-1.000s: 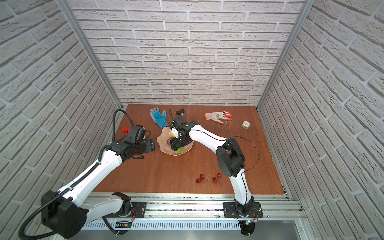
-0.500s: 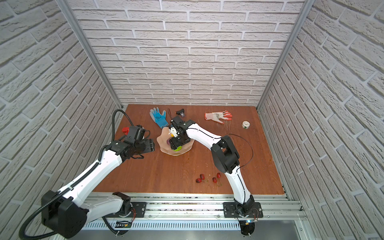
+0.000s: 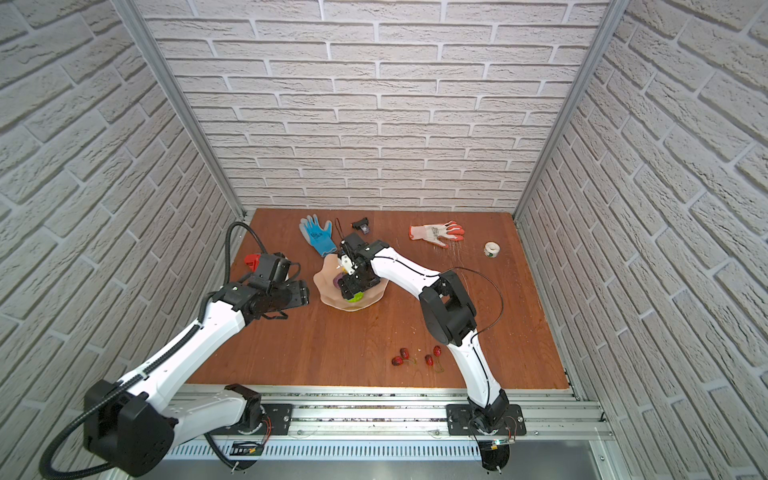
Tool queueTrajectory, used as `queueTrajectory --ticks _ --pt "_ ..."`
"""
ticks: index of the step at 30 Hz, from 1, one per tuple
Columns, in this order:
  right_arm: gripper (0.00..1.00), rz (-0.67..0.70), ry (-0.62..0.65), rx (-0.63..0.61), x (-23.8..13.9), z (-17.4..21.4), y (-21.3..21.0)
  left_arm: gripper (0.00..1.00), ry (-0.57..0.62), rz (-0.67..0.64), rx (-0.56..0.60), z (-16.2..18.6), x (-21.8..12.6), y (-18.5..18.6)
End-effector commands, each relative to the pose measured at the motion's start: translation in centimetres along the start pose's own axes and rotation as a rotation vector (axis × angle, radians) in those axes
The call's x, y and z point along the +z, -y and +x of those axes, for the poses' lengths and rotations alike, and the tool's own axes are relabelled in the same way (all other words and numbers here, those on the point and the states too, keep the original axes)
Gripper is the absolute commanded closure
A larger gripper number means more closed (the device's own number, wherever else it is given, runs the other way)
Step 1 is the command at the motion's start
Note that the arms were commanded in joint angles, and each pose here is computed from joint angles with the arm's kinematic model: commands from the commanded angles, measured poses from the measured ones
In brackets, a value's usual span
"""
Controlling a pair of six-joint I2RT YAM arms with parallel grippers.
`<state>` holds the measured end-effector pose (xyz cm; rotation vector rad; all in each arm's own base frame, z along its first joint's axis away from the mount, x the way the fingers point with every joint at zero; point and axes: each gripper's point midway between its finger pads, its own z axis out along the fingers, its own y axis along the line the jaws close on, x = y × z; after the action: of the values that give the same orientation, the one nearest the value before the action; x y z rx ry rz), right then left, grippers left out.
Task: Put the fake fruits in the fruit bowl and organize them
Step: 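Lower the green fruit into the bowl beside the plum with the right gripper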
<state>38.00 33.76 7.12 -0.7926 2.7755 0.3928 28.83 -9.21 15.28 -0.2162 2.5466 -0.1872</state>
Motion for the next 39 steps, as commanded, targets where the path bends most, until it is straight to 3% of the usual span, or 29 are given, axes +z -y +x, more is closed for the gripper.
queueTrajectory --ticks 1,19,22,39 --pt "0.35 -0.002 0.049 0.004 0.3 -1.5 -0.1 0.23 0.008 0.007 -0.022 -0.2 0.3 0.0" --pt "0.19 0.022 0.102 -0.017 -0.8 -2.2 -0.3 0.23 0.003 0.03 -0.037 -0.5 0.2 0.6" --pt "0.07 0.023 0.108 -0.021 -1.1 -2.1 -0.4 0.23 0.002 0.032 -0.04 -0.5 0.1 0.6" --pt "0.09 0.046 0.266 -0.064 -8.0 -3.9 -1.2 0.24 -0.003 0.091 -0.079 -0.6 0.7 2.0"
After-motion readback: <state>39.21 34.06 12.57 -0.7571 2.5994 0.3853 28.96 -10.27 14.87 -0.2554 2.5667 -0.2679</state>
